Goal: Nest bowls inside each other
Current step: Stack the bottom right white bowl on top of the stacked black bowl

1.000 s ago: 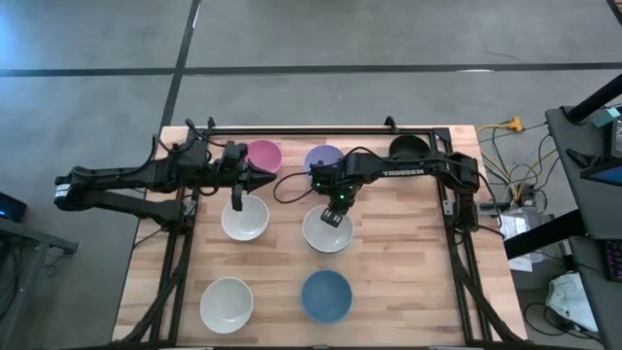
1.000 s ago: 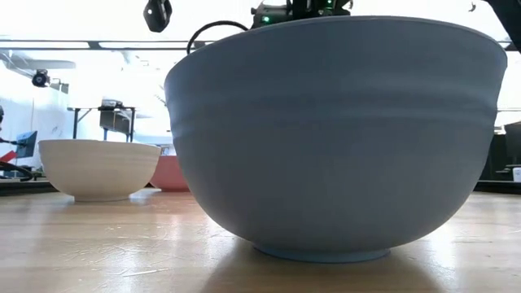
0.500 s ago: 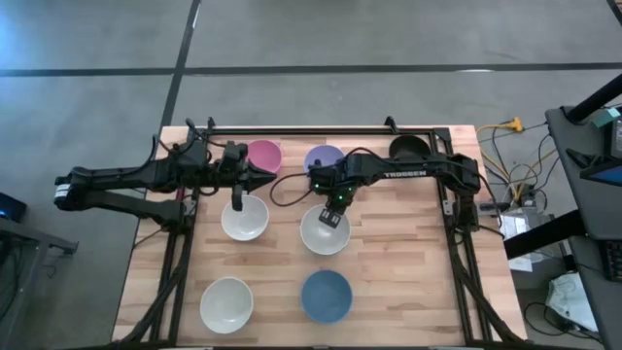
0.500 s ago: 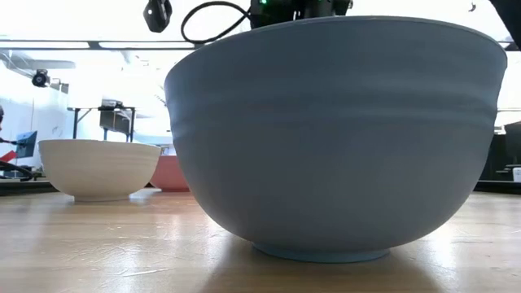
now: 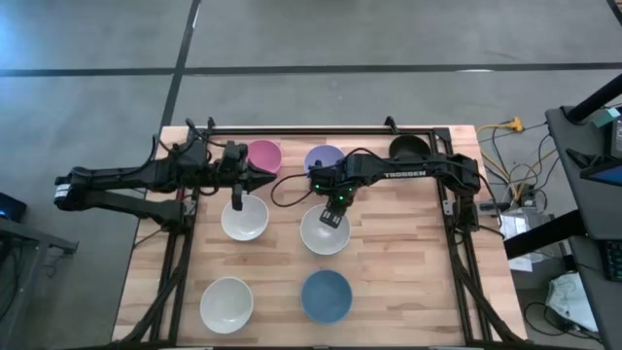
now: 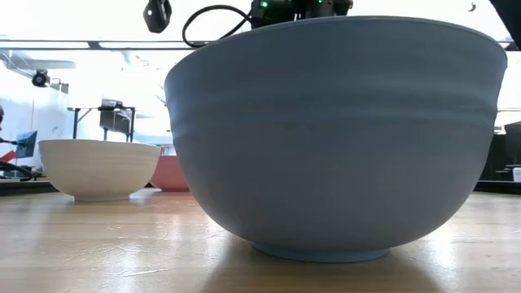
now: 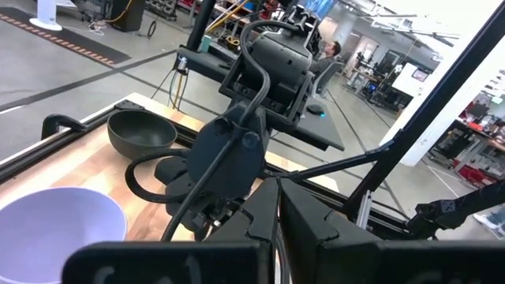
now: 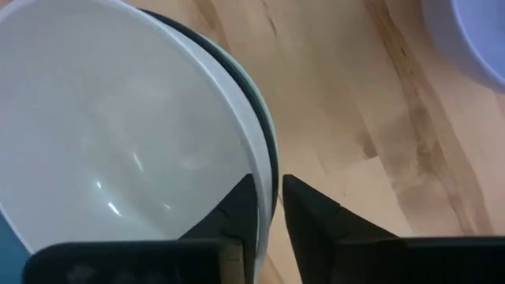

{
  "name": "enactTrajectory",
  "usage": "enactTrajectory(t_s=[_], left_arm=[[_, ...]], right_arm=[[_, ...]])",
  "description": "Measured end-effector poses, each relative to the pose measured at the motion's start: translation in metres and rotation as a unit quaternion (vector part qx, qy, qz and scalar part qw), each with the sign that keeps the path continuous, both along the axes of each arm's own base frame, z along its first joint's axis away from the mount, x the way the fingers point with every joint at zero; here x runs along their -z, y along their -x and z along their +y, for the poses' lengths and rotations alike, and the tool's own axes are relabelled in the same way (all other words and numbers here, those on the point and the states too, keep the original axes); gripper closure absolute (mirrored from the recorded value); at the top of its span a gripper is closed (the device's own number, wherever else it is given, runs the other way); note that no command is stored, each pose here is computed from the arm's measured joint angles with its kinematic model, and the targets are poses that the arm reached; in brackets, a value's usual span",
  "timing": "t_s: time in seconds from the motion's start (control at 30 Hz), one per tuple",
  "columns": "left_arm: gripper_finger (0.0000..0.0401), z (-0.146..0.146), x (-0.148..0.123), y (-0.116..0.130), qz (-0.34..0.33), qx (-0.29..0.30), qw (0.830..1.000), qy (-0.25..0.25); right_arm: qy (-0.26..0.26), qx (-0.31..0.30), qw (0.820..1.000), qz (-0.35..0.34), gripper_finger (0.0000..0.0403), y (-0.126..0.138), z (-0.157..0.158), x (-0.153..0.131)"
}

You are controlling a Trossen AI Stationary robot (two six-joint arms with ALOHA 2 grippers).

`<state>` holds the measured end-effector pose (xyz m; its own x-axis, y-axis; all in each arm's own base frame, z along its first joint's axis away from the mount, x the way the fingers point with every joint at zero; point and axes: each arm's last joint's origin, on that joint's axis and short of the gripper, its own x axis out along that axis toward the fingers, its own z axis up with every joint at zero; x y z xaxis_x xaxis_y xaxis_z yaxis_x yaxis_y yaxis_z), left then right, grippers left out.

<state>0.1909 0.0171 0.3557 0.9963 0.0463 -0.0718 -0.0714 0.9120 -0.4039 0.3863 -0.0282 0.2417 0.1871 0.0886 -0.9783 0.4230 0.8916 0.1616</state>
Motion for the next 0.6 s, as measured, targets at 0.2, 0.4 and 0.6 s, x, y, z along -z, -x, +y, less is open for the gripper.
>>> enactTrajectory(t_s=[0.2, 0.4, 0.6], left_arm=[[0.0401, 0.0000, 0.0000, 0.0000, 0.000, 0.000, 1.000, 0.000], [0.0401, 0.0000, 0.0000, 0.0000, 0.000, 0.000, 1.000, 0.000], [0.0401, 0.0000, 0.0000, 0.0000, 0.000, 0.000, 1.000, 0.000]], right_arm=[[-0.004, -0.001, 1.000, 0.003, 0.0391, 0.0006, 0.0003, 0.0012], [-0.012, -0.001, 1.000, 0.002, 0.0393, 0.0007, 0.0004, 0.0010], [-0.027, -0.006, 1.000, 0.008, 0.0393, -0.0001, 0.0023, 0.0040]])
